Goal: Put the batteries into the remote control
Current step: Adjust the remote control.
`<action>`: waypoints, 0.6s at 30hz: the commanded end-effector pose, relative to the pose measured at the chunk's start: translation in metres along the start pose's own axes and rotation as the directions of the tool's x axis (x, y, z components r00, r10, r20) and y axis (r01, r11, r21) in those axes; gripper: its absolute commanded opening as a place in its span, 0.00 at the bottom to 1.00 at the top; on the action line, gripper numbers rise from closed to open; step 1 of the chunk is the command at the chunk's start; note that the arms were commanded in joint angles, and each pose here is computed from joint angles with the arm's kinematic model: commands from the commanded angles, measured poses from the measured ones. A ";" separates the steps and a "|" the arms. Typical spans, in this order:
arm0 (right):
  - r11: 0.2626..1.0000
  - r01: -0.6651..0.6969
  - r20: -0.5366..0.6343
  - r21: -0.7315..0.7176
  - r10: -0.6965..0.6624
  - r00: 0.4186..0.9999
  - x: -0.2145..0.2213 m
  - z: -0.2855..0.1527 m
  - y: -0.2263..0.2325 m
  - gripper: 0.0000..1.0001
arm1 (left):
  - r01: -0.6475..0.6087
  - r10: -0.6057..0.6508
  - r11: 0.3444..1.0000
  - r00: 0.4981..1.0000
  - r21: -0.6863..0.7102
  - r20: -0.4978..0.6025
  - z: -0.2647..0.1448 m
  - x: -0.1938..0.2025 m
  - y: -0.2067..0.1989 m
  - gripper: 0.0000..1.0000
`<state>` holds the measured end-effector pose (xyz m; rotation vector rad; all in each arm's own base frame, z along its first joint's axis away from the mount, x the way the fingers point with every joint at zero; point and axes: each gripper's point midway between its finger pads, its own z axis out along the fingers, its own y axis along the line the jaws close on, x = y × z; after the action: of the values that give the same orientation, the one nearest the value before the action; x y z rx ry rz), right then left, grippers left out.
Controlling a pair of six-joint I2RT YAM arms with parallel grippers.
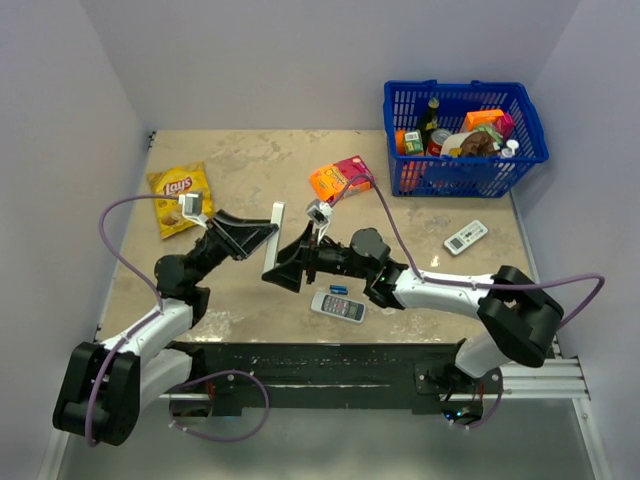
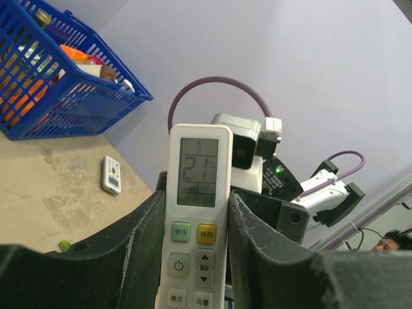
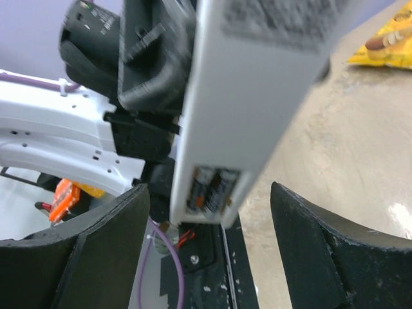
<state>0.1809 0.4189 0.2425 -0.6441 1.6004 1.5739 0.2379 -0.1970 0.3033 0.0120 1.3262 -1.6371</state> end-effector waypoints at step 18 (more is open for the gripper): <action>0.975 0.194 -0.130 0.110 -0.179 0.975 -0.012 -0.006 0.004 0.03 | -0.431 0.429 0.901 0.902 0.058 0.037 -0.006 -0.016 -0.047 0.50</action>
<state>0.1704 0.4249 0.2606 -0.7292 1.5816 1.5284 0.2068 -0.1964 0.3198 0.2145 1.2210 -1.5397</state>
